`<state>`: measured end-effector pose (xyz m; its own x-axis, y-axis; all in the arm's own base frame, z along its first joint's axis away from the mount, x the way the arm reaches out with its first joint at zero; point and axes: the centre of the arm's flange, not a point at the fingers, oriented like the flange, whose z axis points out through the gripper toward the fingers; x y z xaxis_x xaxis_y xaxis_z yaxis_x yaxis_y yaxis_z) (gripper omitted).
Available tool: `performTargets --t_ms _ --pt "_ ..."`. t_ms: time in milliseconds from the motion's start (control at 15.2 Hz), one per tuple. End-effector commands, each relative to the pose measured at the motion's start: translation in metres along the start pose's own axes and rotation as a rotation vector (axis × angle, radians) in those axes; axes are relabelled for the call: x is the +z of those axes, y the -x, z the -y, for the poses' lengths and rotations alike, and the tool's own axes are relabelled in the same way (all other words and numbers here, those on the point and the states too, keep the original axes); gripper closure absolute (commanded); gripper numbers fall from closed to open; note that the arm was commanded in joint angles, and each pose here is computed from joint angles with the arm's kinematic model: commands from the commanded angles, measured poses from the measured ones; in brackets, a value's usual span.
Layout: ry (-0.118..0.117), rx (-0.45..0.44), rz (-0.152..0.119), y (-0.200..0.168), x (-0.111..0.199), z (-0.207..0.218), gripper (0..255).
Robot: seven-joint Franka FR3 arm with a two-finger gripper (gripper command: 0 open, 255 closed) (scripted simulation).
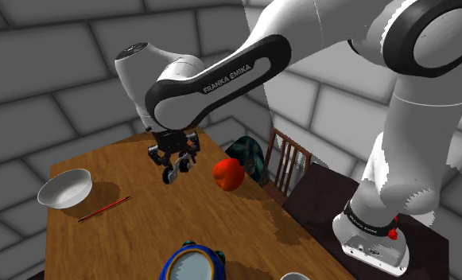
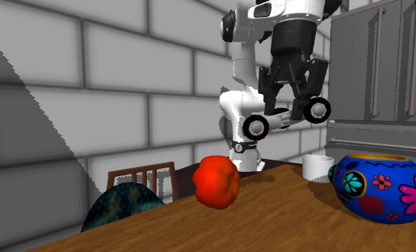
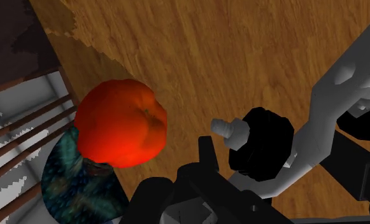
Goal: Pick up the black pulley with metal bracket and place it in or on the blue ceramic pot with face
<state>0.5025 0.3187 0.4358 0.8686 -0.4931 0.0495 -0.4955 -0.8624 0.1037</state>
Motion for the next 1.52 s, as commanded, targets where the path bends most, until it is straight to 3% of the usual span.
performTargets --t_ms 0,1188,1452 --pt "0.0 0.001 0.0 0.026 -0.002 0.003 255" --pt "0.0 0.001 0.0 0.261 -0.022 0.056 255" --pt "0.0 0.001 0.0 0.262 -0.001 0.058 255"
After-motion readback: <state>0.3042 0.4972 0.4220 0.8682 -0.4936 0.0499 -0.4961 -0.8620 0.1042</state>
